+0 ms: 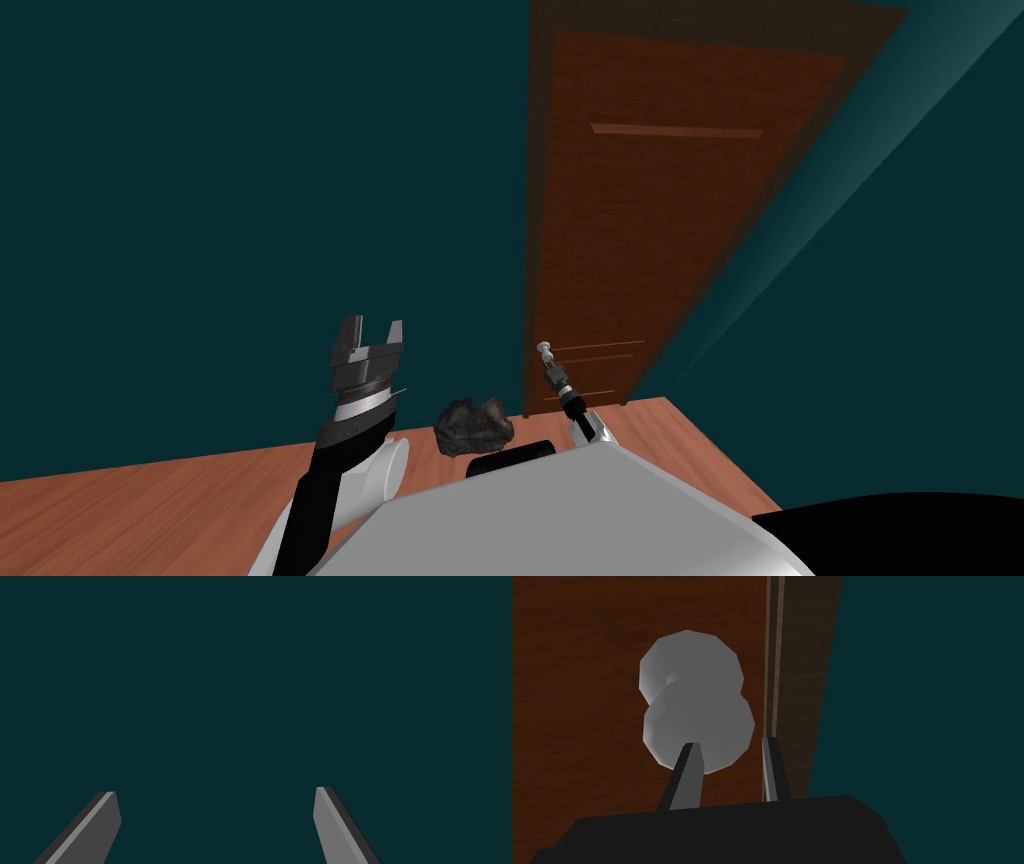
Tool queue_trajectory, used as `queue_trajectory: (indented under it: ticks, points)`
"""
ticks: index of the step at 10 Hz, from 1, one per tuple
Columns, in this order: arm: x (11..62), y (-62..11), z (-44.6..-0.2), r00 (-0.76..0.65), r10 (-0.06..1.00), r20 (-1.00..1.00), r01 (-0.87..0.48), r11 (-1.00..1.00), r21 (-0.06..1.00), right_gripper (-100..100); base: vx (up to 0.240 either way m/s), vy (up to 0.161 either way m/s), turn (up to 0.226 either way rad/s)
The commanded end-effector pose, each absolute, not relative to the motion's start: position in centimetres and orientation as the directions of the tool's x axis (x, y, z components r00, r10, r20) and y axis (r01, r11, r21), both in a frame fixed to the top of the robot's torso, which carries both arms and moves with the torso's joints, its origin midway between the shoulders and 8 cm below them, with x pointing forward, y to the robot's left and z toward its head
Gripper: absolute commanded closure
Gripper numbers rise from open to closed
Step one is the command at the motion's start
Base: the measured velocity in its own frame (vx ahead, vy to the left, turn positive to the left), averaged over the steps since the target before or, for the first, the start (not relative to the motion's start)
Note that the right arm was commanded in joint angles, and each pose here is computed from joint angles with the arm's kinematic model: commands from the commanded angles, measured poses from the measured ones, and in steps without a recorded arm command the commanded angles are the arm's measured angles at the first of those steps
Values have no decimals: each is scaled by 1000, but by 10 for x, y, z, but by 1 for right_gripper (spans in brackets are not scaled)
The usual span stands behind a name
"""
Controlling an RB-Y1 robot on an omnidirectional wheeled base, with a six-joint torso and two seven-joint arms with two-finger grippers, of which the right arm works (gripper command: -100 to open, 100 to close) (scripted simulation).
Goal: Pull the door open
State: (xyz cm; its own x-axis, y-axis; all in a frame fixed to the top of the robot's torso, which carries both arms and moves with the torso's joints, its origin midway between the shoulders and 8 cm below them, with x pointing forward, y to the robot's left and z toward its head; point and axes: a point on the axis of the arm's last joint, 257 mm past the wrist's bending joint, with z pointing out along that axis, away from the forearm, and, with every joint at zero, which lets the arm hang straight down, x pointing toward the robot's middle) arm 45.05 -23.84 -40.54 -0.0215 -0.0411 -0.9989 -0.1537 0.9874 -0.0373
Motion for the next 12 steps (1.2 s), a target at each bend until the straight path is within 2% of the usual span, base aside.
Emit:
queue_trajectory:
  ticks: [1, 5, 6, 9, 12]
  points:
    - [452, -239, -405, -21, -43, -999, -152, 988, -39, 100, 7, -3, -2]
    - [452, -239, -405, -21, -43, -999, -152, 988, -39, 100, 0, 0, 0]
    - [451, -258, -403, -19, -59, -998, -138, 989, -56, -100, -43, 100, 7]
    - [451, -270, -402, -18, -67, -998, -125, 990, -64, -100, -36, 105, -3]
    - [451, -311, -394, -10, -65, -998, -62, 996, -65, -100, -110, 196, -71]
